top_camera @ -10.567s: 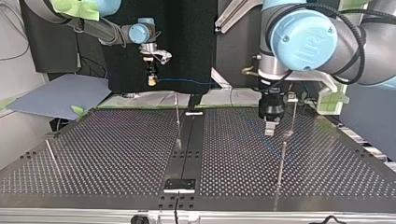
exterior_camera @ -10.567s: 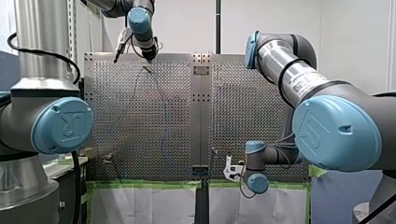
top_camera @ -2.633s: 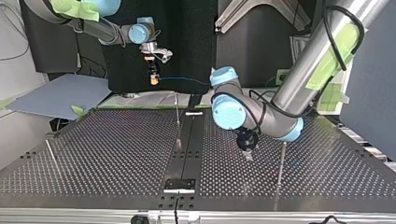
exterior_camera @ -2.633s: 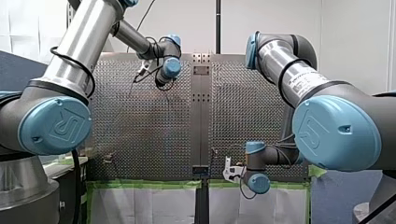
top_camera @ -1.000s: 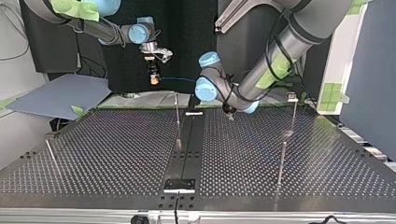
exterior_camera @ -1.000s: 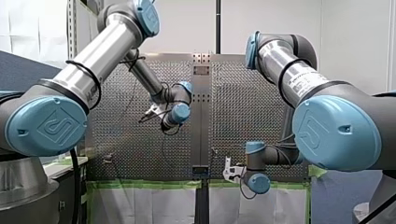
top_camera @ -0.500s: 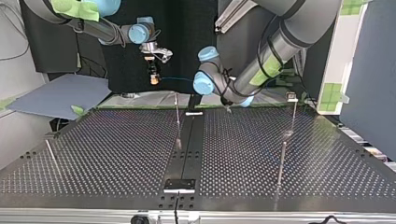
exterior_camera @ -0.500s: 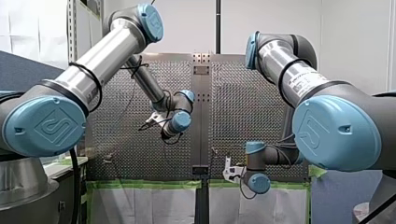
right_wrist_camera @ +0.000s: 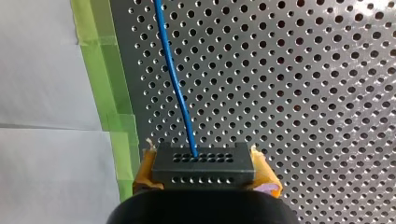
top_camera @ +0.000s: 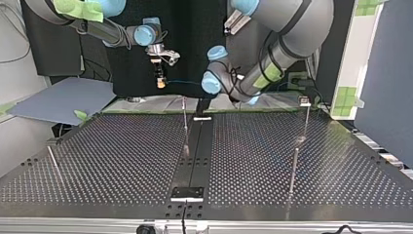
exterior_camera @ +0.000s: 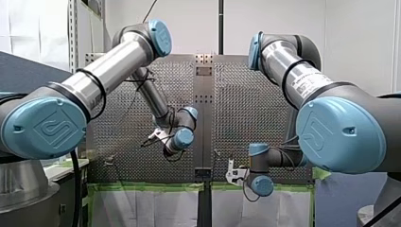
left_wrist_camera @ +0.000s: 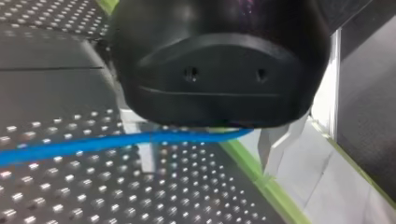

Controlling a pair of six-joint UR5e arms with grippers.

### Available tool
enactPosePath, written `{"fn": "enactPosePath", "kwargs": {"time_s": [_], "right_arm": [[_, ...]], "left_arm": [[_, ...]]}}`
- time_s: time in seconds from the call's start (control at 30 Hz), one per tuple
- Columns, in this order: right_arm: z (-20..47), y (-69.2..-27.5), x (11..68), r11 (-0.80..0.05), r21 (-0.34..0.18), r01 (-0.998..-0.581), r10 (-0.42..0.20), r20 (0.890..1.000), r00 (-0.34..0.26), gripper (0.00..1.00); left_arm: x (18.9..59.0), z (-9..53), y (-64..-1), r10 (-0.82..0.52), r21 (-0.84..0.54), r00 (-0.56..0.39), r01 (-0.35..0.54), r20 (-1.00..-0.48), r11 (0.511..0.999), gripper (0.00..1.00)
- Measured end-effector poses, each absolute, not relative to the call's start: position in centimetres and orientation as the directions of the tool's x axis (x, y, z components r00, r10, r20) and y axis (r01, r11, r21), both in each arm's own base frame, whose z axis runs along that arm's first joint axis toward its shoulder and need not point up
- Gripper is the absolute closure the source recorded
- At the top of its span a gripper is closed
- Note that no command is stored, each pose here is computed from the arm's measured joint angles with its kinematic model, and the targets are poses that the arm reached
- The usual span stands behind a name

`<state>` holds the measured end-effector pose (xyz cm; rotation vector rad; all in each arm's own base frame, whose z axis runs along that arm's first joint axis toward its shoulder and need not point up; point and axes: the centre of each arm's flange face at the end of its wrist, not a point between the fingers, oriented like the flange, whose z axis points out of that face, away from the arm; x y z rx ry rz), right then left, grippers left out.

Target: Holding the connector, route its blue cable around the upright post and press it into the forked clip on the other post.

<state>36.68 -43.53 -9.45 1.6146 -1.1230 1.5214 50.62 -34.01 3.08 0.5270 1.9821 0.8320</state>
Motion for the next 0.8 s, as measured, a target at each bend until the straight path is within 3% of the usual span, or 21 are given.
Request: {"fn": "enactPosePath", "kwargs": {"time_s": [0.4, 0.8], "right_arm": [[-9.4, -43.6, 36.6, -0.424, -0.100, -0.900, -0.153, 0.987, -0.038, 1.00], [-9.4, -43.6, 36.7, -0.425, -0.099, -0.900, -0.154, 0.987, -0.036, 1.00]], "left_arm": [[49.1, -3.2, -34.2, 0.658, 0.715, -0.528, 0.129, -0.537, 0.687, 0.00], [49.3, -4.1, -35.3, 0.598, 0.620, -0.490, 0.140, -0.634, 0.772, 0.00]]}}
